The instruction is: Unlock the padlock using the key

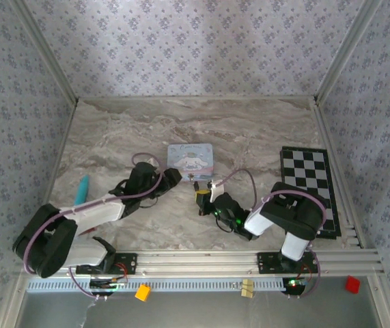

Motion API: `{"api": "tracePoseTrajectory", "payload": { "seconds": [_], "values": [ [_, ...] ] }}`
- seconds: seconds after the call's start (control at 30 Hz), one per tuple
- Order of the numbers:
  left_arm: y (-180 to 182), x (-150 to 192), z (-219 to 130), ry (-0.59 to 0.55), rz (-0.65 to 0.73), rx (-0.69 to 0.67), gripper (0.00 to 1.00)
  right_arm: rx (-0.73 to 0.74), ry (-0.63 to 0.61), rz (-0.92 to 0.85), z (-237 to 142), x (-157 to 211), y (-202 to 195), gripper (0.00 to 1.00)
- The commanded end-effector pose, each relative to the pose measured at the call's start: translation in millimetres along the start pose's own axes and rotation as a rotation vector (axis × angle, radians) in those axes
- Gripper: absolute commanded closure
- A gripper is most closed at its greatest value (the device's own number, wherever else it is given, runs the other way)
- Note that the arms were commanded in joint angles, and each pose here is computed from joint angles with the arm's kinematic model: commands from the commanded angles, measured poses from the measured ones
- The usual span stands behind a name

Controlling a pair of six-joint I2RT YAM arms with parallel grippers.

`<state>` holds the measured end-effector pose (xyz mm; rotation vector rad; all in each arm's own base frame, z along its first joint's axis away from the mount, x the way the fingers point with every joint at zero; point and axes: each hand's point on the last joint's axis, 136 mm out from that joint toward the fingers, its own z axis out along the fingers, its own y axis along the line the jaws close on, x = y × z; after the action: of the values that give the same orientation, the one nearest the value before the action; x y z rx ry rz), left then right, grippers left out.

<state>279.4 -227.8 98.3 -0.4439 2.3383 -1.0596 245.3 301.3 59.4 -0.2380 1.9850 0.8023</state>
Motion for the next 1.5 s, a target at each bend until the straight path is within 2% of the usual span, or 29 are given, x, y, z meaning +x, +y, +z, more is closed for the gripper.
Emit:
{"api": "tracePoseTrajectory", "payload": {
  "seconds": [0.0, 0.13, 0.23, 0.4, 0.63, 0.83, 1.0, 1.03, 1.1, 1.17, 1.47],
  "values": [
    [-3, -26, -11, -0.006, 0.131, -0.082, 0.26, 0.003, 0.014, 0.087, -1, 0, -6, 1.00],
    [1, -56, -18, -0.031, 0.214, -0.150, 0.20, 0.016, 0.029, 0.103, 0, 2, -10, 1.00],
    [2, -68, -10, -0.011, 0.246, -0.167, 0.18, 0.015, 0.047, 0.126, 1, 5, -12, 1.00],
    [-4, -69, 17, 0.064, 0.266, -0.139, 0.18, 0.001, 0.078, 0.182, 3, 10, -16, 1.00],
    [-8, -70, 38, 0.049, 0.229, -0.105, 0.21, -0.010, 0.106, 0.220, 6, 13, -21, 0.93],
    [-7, -59, 50, 0.076, 0.238, -0.121, 0.24, -0.006, 0.166, 0.296, 11, 20, -30, 0.82],
    [5, -53, 49, 0.048, 0.223, -0.143, 0.27, -0.024, 0.211, 0.345, 13, 26, -33, 0.73],
    [7, -53, 48, 0.045, 0.218, -0.147, 0.28, -0.034, 0.211, 0.347, 13, 26, -33, 0.69],
    [11, -50, 49, 0.045, 0.212, -0.149, 0.28, -0.040, 0.215, 0.348, 12, 26, -32, 0.53],
    [13, -47, 49, 0.046, 0.215, -0.158, 0.29, -0.046, 0.212, 0.340, 10, 25, -31, 0.47],
    [13, -26, 51, 0.042, 0.190, -0.157, 0.30, 0.031, 0.186, 0.226, -18, -1, -49, 0.42]
  ]
}}
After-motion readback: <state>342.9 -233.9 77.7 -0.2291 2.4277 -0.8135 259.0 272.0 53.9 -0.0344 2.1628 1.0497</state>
